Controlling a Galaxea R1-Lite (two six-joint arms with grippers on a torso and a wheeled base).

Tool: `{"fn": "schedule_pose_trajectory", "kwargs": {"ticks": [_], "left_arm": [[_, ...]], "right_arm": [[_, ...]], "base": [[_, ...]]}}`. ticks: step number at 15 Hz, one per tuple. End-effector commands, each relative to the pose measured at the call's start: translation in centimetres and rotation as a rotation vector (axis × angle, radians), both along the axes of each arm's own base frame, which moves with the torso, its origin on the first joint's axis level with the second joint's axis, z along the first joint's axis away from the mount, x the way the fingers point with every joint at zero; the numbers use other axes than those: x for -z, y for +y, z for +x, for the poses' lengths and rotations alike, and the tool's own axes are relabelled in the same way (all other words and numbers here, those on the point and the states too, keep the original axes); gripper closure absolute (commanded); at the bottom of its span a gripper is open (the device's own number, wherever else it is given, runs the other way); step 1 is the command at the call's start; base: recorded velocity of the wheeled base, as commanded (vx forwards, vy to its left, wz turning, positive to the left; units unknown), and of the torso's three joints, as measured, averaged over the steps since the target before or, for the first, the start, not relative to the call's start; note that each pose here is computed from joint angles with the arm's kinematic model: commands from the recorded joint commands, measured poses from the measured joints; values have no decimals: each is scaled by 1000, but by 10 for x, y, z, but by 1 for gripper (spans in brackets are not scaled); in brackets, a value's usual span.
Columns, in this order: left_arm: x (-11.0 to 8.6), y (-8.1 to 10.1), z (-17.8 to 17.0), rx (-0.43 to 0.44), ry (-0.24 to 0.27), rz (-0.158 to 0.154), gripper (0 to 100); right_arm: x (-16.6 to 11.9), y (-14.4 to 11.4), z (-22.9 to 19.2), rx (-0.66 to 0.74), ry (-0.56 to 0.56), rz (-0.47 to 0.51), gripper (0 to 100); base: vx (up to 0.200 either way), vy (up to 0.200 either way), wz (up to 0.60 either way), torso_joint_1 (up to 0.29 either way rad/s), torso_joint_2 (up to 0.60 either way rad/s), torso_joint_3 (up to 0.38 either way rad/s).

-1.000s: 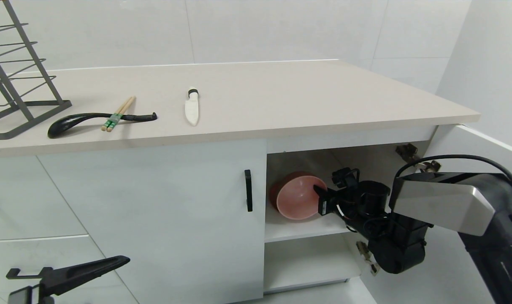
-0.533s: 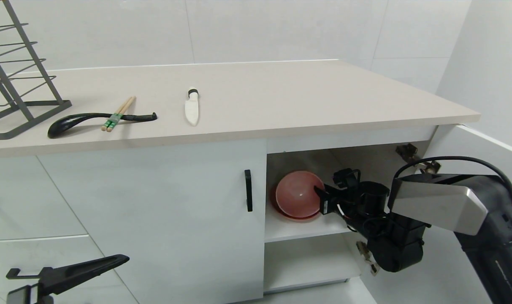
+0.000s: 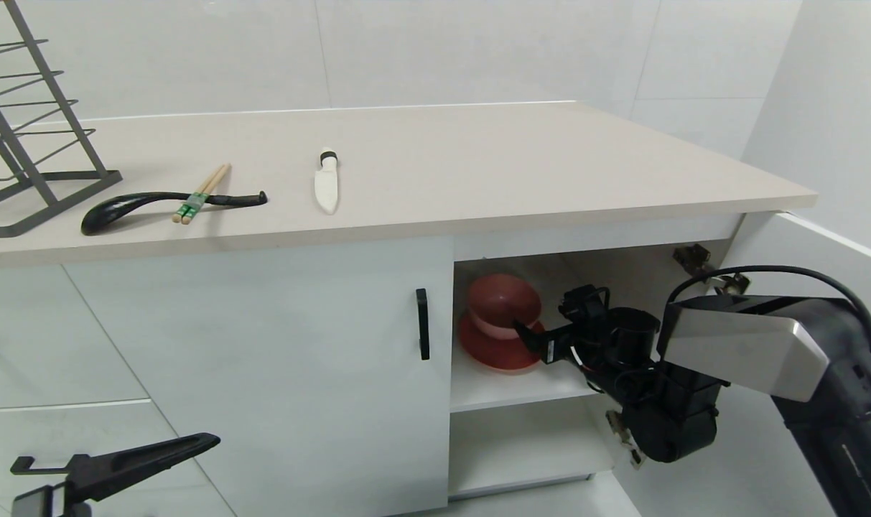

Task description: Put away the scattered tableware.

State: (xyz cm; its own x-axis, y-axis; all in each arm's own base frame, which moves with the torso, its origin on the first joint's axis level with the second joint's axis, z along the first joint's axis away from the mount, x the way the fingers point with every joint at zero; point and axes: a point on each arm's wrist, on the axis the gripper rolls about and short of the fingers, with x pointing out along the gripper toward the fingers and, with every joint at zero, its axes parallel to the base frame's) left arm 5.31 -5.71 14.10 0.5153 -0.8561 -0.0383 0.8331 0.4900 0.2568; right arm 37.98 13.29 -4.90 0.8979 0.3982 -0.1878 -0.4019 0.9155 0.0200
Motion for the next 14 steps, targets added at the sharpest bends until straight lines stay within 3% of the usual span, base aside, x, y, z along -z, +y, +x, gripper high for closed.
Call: {"fn": "schedule_pose_trajectory", "kwargs": {"ticks": [1, 4, 9, 14], "left_arm": [[0, 0, 0, -1, 1, 1, 0], [0, 0, 0, -1, 2, 2, 0], [0, 0, 0, -1, 1, 1, 0], [1, 0, 0, -4, 4, 4, 0]], "right_arm": [[-18, 0, -1, -3, -35, 11, 0], [-33, -2, -10, -9, -54, -21, 0], [-70, -23, -103, -54, 75, -97, 0], [-123, -42, -169, -83, -2, -89, 0]], "base": [[0, 0, 0, 0, 0, 0], [0, 0, 0, 0, 0, 0], [0, 0, 0, 0, 0, 0], [0, 0, 0, 0, 0, 0]]}}
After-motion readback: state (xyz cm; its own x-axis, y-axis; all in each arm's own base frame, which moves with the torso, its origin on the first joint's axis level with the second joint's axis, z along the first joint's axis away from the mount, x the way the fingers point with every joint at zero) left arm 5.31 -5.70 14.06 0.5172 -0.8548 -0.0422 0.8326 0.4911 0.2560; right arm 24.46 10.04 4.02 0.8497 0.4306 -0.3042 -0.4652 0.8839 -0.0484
